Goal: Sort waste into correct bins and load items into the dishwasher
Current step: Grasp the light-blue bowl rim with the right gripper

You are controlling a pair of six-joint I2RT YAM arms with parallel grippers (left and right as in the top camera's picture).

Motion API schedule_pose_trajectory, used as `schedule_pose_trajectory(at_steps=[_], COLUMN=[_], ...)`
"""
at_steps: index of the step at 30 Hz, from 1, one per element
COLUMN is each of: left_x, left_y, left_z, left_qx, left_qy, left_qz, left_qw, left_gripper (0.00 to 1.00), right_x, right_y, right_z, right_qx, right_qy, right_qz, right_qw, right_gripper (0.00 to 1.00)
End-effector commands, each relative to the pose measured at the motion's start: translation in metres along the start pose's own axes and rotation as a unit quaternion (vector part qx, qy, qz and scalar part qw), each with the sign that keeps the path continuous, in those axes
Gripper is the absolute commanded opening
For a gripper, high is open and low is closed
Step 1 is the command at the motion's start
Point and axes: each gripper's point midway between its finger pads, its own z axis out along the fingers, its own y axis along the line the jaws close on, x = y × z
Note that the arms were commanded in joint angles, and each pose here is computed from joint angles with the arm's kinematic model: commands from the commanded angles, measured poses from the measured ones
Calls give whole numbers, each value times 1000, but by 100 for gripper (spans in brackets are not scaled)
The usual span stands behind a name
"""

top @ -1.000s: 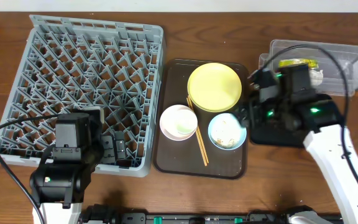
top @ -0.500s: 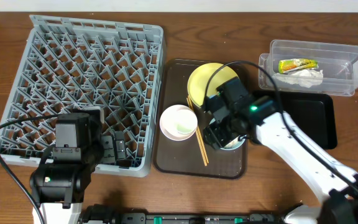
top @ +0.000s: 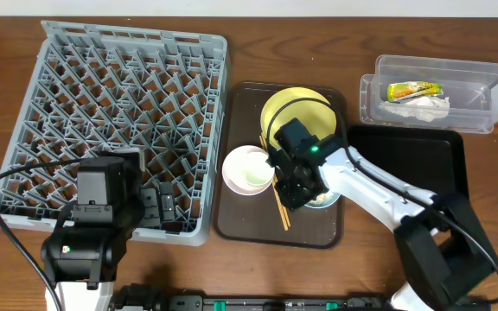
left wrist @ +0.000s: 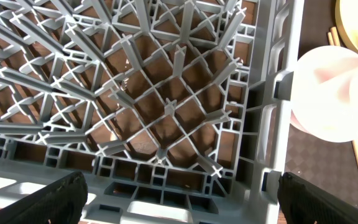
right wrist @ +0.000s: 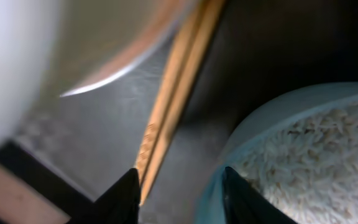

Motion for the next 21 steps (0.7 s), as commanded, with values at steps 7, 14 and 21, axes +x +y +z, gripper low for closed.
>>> schedule_pose_trajectory(at_steps=[7,14,21], left_x=[-6,-6,-6], left_y=[1,1,1], left_z=[-5,-5,-5], left_qx=[-4,-4,-4], left_qy=[-9,-9,-10], left_qz=[-5,-5,-5], left_qw=[1000,1000,1000], left_gripper=[98,98,98], right_x=[0,-7,-12], right_y=[-4,-6,-4], right_z=[10,-10,-32], right_qx=[20,34,39], right_qy=[6,-28,-61], right_qz=[32,30,25], right_qw=[999,999,997], right_gripper=[21,3,1])
